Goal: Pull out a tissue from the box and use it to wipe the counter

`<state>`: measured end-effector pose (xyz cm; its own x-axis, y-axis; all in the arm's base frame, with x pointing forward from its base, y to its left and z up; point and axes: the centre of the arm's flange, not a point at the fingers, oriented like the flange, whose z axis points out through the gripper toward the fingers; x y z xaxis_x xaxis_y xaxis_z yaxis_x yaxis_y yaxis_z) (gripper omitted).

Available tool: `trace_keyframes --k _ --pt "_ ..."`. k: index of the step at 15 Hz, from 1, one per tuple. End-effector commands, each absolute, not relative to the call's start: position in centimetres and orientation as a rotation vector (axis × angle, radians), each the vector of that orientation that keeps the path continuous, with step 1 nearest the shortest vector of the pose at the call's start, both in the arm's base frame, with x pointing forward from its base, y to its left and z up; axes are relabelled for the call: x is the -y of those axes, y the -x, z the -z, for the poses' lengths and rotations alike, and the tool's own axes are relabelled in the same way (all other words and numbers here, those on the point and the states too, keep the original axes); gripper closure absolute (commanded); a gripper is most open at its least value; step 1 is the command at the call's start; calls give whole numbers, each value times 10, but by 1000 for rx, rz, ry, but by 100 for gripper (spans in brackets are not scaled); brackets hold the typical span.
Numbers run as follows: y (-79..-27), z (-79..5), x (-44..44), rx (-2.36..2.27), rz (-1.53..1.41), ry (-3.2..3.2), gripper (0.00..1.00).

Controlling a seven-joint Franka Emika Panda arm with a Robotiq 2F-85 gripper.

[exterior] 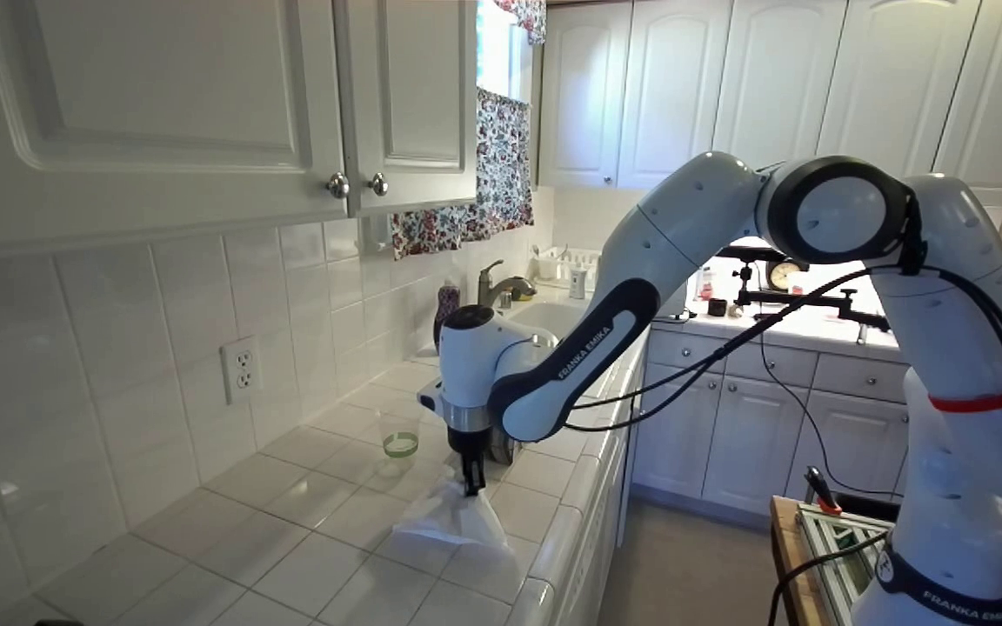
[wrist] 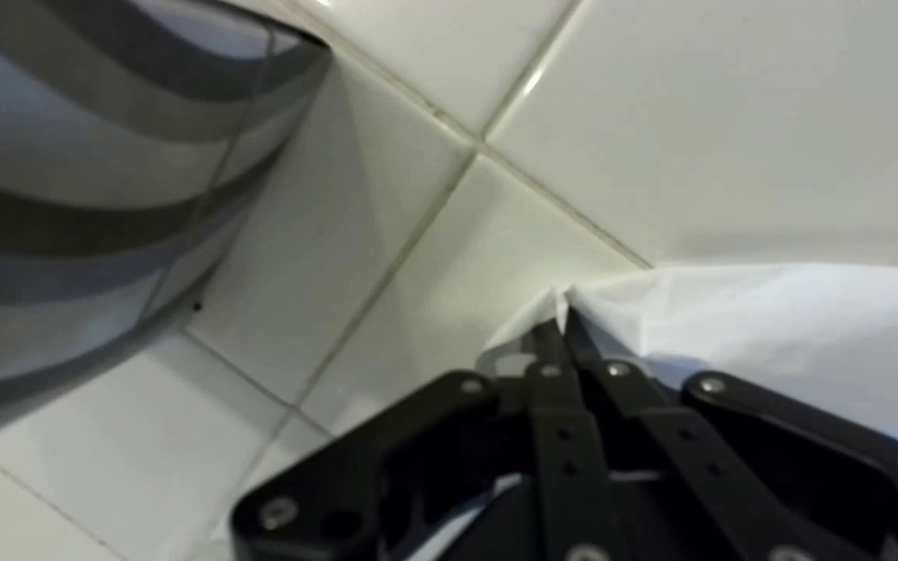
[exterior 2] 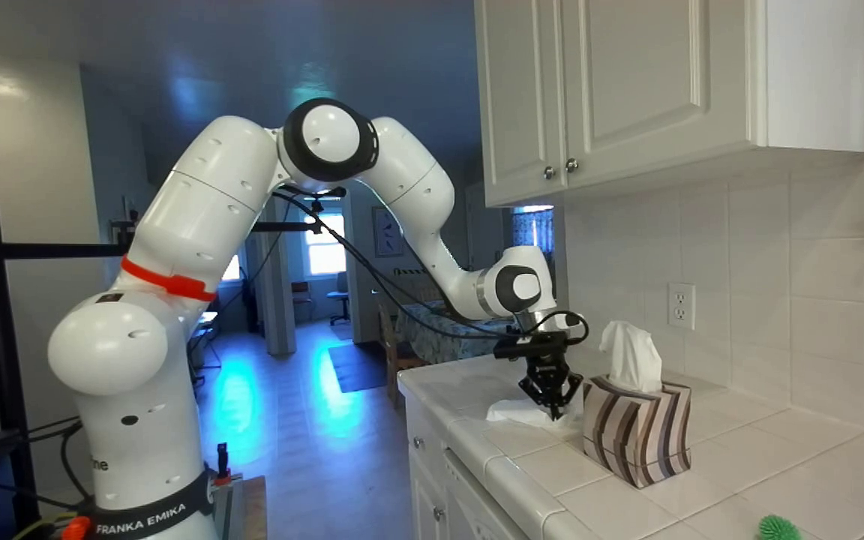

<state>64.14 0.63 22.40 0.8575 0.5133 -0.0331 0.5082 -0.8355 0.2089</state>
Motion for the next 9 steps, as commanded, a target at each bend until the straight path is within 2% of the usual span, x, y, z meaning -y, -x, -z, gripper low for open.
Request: trace_keyframes --k 1,7,9 --pt "-639 -210 -18 -739 -20 -2882 100" --pt "-634 -220 -9 -432 -68 -3059 100" --pt "-642 -227 -7 -506 -72 -3008 99"
